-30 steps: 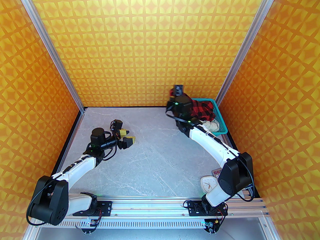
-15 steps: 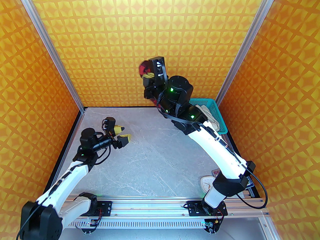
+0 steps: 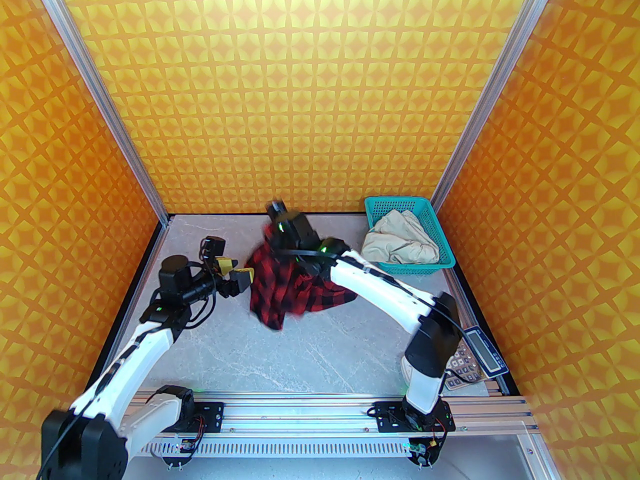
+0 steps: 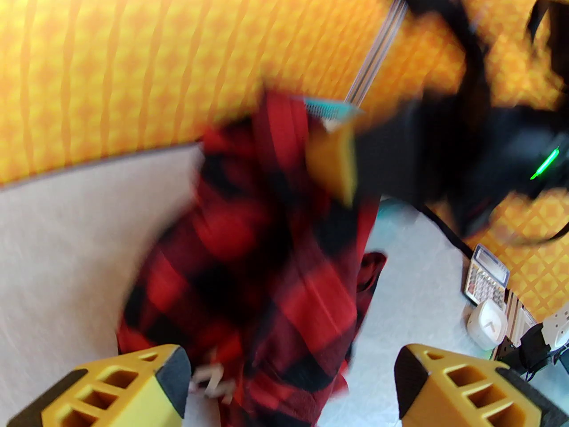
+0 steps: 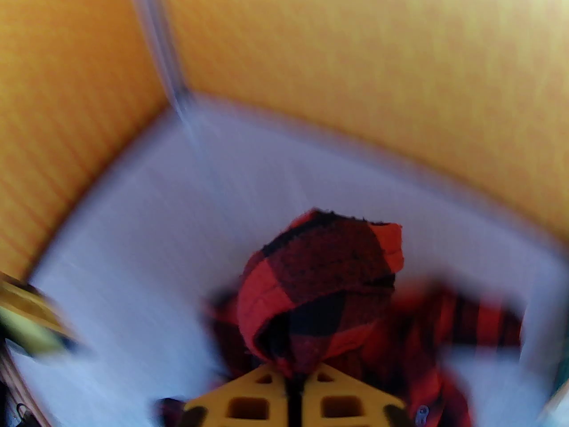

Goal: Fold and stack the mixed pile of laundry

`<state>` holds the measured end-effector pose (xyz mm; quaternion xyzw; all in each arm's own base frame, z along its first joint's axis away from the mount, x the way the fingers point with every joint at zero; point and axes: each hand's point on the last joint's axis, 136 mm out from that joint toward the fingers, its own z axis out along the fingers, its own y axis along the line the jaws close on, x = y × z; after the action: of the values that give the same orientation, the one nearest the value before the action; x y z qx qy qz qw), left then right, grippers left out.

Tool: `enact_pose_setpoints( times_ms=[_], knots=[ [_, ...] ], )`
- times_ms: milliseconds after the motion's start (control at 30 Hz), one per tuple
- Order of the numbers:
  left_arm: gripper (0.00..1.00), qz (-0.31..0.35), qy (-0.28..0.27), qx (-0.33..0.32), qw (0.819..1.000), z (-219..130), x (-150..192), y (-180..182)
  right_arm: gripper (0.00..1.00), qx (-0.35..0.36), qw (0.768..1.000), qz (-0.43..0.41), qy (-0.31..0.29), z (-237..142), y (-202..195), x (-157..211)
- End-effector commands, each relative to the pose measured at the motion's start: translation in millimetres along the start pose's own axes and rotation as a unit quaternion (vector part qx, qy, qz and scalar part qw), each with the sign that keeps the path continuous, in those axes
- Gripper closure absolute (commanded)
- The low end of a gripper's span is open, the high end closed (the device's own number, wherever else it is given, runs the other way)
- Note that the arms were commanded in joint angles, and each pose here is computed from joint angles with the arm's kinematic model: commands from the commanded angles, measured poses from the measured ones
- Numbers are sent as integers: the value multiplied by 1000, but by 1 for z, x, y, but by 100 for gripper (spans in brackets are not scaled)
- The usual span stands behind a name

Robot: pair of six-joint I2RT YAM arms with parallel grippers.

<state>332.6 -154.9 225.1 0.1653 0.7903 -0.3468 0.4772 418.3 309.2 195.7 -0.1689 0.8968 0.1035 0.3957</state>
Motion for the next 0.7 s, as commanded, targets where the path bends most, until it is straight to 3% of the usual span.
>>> enact_pose_setpoints(
  times_ms=[0, 100, 233, 333, 500, 667],
  knots=[
    [21, -51, 56, -22, 997, 14, 39, 21, 48, 36, 997, 67, 14, -10, -46, 14],
    [21, -77, 84, -45, 992, 21, 58, 34, 36, 71, 994, 71, 35, -28, -71, 42],
    [23, -106, 131, -69, 983, 27, 87, 48, 31, 87, 988, 103, 72, -50, -96, 82],
    [23, -113, 175, -57, 976, 31, 113, 36, 30, 65, 984, 115, 116, -58, -92, 116],
    [23, -131, 196, -46, 971, 24, 145, 18, 27, 39, 978, 136, 154, -57, -84, 153],
    [21, -70, 211, 11, 975, 32, 145, -19, 27, 60, 967, 150, 200, -32, -97, 176]
  ],
)
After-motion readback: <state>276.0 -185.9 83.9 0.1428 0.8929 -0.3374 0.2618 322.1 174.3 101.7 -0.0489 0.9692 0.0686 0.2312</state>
